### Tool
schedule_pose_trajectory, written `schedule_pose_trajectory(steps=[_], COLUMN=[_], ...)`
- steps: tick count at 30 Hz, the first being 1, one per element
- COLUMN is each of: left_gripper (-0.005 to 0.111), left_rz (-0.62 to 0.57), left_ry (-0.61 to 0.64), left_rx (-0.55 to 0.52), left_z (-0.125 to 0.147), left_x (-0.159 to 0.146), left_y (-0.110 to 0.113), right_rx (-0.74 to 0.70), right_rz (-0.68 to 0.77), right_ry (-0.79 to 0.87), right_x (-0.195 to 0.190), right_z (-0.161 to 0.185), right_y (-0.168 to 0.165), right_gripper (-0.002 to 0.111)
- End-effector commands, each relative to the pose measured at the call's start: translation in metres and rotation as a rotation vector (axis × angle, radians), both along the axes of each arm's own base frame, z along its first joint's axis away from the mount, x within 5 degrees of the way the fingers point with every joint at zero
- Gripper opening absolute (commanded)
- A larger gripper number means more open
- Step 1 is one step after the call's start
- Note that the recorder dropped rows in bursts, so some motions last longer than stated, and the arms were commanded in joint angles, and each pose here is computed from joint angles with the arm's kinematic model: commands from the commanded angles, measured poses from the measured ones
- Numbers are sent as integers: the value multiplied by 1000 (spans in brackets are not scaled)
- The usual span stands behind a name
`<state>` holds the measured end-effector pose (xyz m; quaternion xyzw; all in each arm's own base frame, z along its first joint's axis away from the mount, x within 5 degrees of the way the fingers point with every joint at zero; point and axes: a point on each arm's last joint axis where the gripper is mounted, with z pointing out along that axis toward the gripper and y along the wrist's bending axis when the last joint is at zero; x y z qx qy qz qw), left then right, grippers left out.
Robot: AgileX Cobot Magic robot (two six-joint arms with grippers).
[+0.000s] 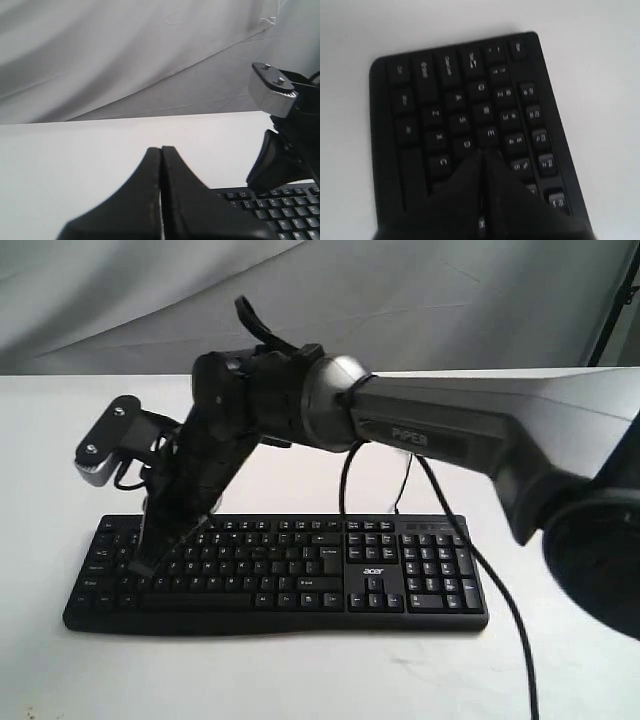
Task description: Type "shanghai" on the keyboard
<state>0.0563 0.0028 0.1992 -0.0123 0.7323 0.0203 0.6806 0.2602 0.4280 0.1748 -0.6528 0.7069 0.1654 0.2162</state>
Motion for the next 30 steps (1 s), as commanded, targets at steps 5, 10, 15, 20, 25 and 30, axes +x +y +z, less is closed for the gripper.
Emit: schedule_pose_trajectory(steps=[5,10,15,20,25,30], left_gripper=[0,0,0,0,0,0], left_rz=[-6,-6,-6,-6,-6,-6], left_ry=[-7,-7,-7,-7,-7,-7], left_rx=[-2,-2,-2,-2,-2,-2], left_z=[0,0,0,0,0,0], left_x=[0,0,0,0,0,0], left_y=[0,0,0,0,0,0], right_rx=[23,27,32,16,9,3], right_rz=[-96,-101,-102,-117,-127,-125], right_ry=[7,10,14,34,44,44], right_x=[-7,-7,-6,-2,0,0], right_z=[-14,-18,-17,-30,-36,-41], right_y=[-34,-34,-34,-35,-36,-36], right_gripper=[0,0,0,0,0,0])
